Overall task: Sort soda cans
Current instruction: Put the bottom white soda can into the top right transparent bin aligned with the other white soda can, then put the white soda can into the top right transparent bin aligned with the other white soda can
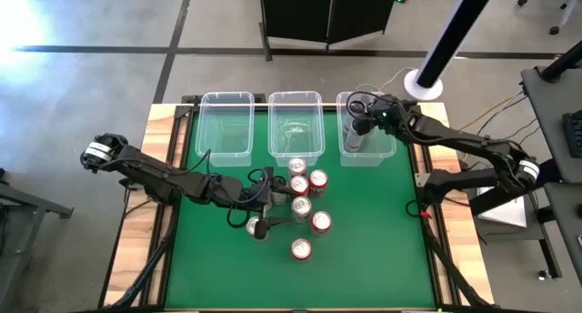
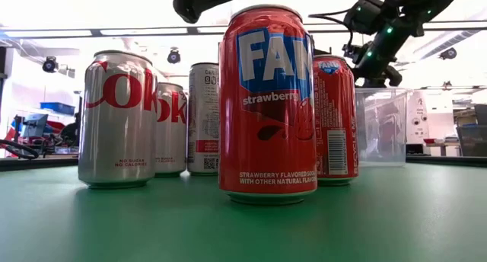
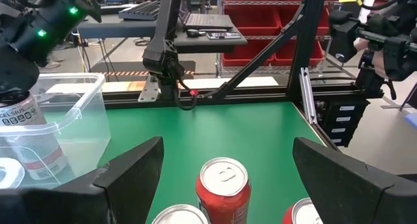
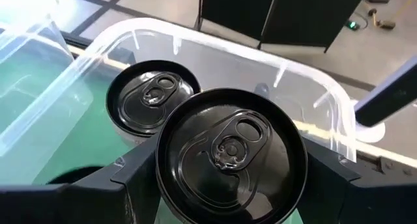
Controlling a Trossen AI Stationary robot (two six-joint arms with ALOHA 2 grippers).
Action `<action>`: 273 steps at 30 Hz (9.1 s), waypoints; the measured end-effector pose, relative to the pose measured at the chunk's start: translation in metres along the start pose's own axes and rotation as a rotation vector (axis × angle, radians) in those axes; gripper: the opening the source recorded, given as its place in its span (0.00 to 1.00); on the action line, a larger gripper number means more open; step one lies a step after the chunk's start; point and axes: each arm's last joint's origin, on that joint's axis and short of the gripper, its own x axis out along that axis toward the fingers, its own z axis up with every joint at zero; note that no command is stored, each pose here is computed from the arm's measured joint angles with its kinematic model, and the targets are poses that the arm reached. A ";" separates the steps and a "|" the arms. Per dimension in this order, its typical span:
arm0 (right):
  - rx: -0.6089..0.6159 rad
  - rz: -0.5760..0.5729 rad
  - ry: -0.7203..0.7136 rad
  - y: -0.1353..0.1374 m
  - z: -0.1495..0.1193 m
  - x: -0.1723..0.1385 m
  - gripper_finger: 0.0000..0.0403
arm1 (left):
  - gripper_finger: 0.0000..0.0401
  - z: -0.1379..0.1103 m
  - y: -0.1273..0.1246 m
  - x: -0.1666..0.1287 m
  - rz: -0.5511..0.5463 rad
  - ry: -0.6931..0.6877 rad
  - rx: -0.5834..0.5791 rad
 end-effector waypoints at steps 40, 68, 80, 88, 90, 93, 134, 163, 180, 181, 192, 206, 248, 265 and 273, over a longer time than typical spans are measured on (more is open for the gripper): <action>-0.011 -0.017 0.008 -0.002 -0.009 0.006 0.75 | 0.81 -0.002 0.000 0.000 -0.001 0.014 0.000; -0.166 0.550 -0.035 0.053 -0.007 -0.100 0.68 | 0.81 0.005 0.025 -0.028 0.210 0.333 -0.036; -0.310 0.662 -0.016 0.094 -0.047 -0.136 0.58 | 0.81 -0.004 0.050 -0.023 0.231 0.412 -0.074; -0.362 0.699 0.015 0.110 -0.068 -0.149 0.62 | 0.85 -0.013 0.060 -0.024 0.237 0.456 -0.106; -0.374 0.694 0.014 0.112 -0.072 -0.150 0.63 | 0.86 -0.015 0.060 -0.021 0.234 0.464 -0.108; -0.383 0.693 0.024 0.116 -0.076 -0.150 0.64 | 0.87 -0.023 0.060 -0.014 0.236 0.496 -0.105; -0.470 0.807 -0.003 0.121 -0.069 -0.190 0.59 | 0.60 0.115 0.058 -0.010 0.277 0.394 0.041; -0.589 0.588 0.264 0.078 -0.151 -0.183 0.78 | 0.60 0.049 0.044 0.148 0.052 0.339 0.111; -0.556 0.647 0.245 0.085 -0.148 -0.188 0.80 | 0.62 0.000 0.039 0.190 0.047 0.505 0.106; -0.559 0.644 0.246 0.086 -0.149 -0.187 0.81 | 0.62 -0.002 0.039 0.191 0.045 0.510 0.106; -0.591 0.695 0.209 0.094 -0.150 -0.189 0.87 | 0.72 -0.008 0.039 0.192 -0.030 0.541 0.084; -0.572 0.705 0.033 0.104 -0.139 -0.193 0.88 | 0.79 0.039 0.055 0.186 -0.096 0.536 0.084; -0.579 0.741 -0.039 0.154 -0.135 -0.149 0.63 | 0.79 -0.012 0.063 -0.009 0.198 -0.131 -0.051; -0.457 0.457 -0.243 0.072 0.041 -0.218 0.63 | 0.79 -0.021 0.061 -0.024 0.190 -0.137 -0.047; -0.231 0.141 -0.146 0.028 0.041 -0.186 0.63 | 0.79 -0.021 0.061 -0.024 0.191 -0.139 -0.032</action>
